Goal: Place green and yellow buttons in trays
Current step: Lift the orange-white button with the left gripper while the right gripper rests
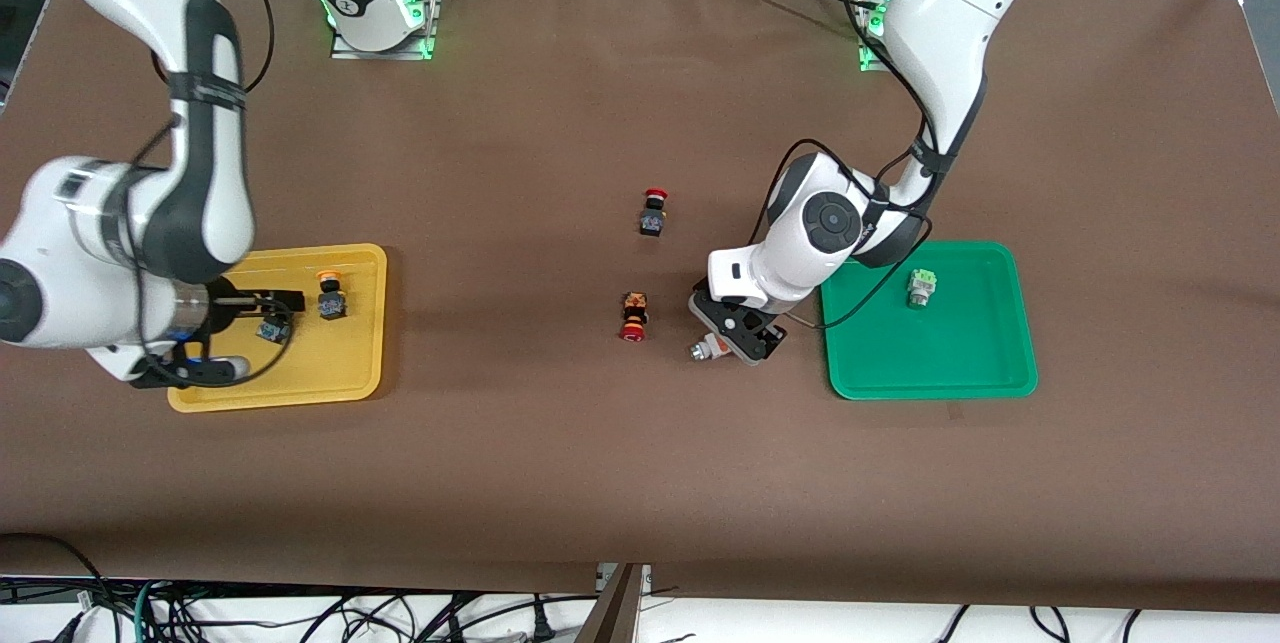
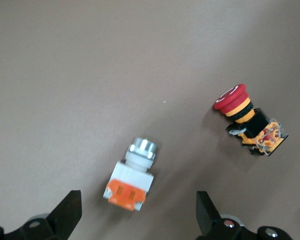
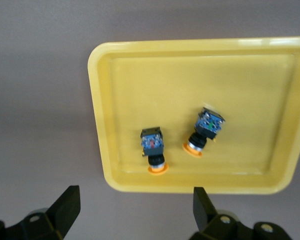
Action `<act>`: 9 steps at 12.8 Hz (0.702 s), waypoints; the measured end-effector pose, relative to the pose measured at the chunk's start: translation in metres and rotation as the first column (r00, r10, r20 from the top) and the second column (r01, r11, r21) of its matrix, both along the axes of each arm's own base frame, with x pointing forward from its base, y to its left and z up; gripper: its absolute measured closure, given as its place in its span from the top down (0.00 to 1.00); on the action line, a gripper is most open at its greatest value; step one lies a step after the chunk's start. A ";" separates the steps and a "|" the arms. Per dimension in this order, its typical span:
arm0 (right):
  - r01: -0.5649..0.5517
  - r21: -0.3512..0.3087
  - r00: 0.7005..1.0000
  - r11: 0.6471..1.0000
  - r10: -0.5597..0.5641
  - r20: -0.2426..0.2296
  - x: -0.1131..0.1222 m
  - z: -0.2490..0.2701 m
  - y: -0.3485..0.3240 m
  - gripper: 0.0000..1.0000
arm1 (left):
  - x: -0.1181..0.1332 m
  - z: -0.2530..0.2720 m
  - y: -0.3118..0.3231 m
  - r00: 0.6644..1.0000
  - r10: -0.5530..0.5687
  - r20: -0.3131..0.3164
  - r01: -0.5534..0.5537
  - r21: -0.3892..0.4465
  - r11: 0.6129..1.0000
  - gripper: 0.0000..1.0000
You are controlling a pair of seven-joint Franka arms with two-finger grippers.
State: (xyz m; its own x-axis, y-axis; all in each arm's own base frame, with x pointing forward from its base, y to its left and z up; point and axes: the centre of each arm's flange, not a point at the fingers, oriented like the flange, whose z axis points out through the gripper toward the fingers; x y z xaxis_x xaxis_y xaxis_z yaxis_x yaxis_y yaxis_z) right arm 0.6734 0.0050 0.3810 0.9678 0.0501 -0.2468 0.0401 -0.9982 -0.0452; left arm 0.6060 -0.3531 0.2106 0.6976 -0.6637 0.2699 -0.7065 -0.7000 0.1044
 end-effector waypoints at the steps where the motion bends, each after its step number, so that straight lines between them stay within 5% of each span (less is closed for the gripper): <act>1: 0.010 -0.012 1.000 1.000 -0.010 0.006 -0.003 0.015 -0.004 1.00 | 0.000 -0.004 -0.003 1.000 -0.021 0.015 0.021 -0.002 1.000 1.00; 4: 0.094 -0.018 0.996 0.995 -0.094 0.006 -0.029 0.077 0.009 1.00 | -0.002 -0.022 -0.005 0.998 -0.053 0.024 0.053 0.002 0.999 1.00; 8: 0.117 0.018 0.990 0.993 -0.118 0.077 -0.087 0.181 0.017 1.00 | -0.004 -0.040 -0.005 0.996 -0.079 0.031 0.078 0.012 0.997 1.00; 9: 0.118 0.006 0.988 0.993 -0.118 0.095 -0.099 0.202 0.011 1.00 | -0.005 -0.043 -0.006 0.993 -0.108 0.047 0.107 0.021 0.994 0.93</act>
State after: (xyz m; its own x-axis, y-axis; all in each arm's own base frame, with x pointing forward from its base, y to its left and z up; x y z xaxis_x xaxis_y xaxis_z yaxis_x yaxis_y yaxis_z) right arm 0.5742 0.0162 0.5832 0.9860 -0.0658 -0.1534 -0.0738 -0.9962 -0.0471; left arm 0.6010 -0.3591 0.1675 0.6083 -0.7395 0.2882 -0.7816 -0.6212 0.0559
